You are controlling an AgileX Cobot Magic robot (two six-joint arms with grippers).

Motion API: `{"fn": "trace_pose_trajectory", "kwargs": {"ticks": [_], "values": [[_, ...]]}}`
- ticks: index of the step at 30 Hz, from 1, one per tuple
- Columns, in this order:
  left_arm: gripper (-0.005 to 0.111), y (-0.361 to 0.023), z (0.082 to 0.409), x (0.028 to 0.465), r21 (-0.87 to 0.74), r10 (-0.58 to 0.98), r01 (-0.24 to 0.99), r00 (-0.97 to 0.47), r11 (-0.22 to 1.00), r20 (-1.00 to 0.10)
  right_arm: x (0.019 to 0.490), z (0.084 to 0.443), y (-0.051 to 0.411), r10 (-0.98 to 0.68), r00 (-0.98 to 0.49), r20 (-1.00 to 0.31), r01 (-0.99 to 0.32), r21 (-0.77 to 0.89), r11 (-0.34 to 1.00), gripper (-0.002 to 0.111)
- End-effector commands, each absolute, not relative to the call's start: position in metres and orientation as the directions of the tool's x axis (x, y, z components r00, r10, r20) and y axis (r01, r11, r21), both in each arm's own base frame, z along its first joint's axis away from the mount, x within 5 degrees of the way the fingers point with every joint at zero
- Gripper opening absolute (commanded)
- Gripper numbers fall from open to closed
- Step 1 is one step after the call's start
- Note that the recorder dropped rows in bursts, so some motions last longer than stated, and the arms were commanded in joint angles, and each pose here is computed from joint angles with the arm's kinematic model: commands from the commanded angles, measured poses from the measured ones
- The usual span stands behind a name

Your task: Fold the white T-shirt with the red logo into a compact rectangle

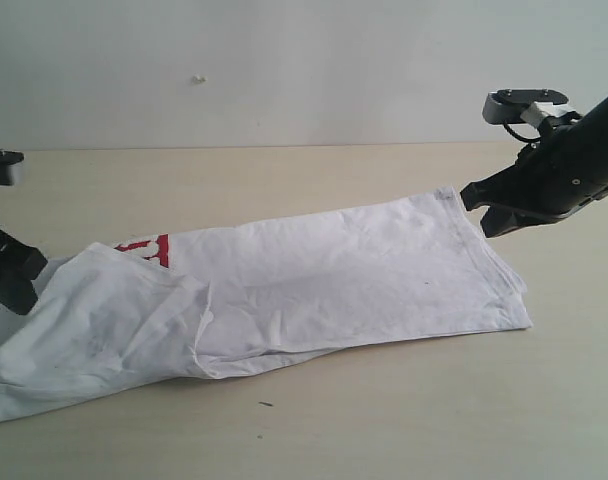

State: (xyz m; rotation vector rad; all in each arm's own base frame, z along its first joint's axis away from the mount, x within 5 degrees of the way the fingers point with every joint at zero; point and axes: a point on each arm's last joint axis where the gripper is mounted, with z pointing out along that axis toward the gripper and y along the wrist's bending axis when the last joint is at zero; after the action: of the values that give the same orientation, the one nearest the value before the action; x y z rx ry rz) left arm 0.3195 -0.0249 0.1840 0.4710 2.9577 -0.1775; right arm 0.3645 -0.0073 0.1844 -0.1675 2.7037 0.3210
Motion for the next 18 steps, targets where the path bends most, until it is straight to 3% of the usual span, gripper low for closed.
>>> {"fn": "trace_pose_trajectory", "kwargs": {"ticks": [1, 5, 9, 13, 17, 18], "values": [[0.048, -0.025, 0.18, 0.309, -0.123, 0.294, 0.308, -0.948, 0.943, -0.122, 0.364, 0.185, -0.008, -0.063, -0.909, -0.413, -0.16, 0.205, 0.966, 0.0], [0.062, -0.023, 0.159, 0.298, -0.099, 0.304, 0.318, -0.943, 0.943, -0.138, 0.363, 0.185, -0.007, -0.056, -0.912, -0.406, -0.156, 0.219, 0.963, 0.0], [0.061, -0.023, 0.149, 0.291, -0.11, 0.311, 0.32, -0.946, 0.941, -0.092, 0.363, 0.185, -0.007, -0.056, -0.912, -0.406, -0.156, 0.219, 0.963, 0.0], [0.04, -0.023, 0.138, 0.286, -0.142, 0.317, 0.315, -0.948, 0.938, -0.009, 0.363, 0.185, -0.007, -0.052, -0.912, -0.408, -0.154, 0.221, 0.963, 0.0], [-0.001, -0.023, 0.137, 0.282, -0.148, 0.349, 0.342, -0.937, 0.928, 0.029, 0.364, 0.185, -0.006, -0.04, -0.91, -0.412, -0.147, 0.233, 0.961, 0.0], [0.0, -0.022, 0.138, 0.282, -0.147, 0.355, 0.347, -0.934, 0.926, 0.031, 0.364, 0.185, -0.006, -0.042, -0.91, -0.413, -0.149, 0.232, 0.961, 0.0]]}}
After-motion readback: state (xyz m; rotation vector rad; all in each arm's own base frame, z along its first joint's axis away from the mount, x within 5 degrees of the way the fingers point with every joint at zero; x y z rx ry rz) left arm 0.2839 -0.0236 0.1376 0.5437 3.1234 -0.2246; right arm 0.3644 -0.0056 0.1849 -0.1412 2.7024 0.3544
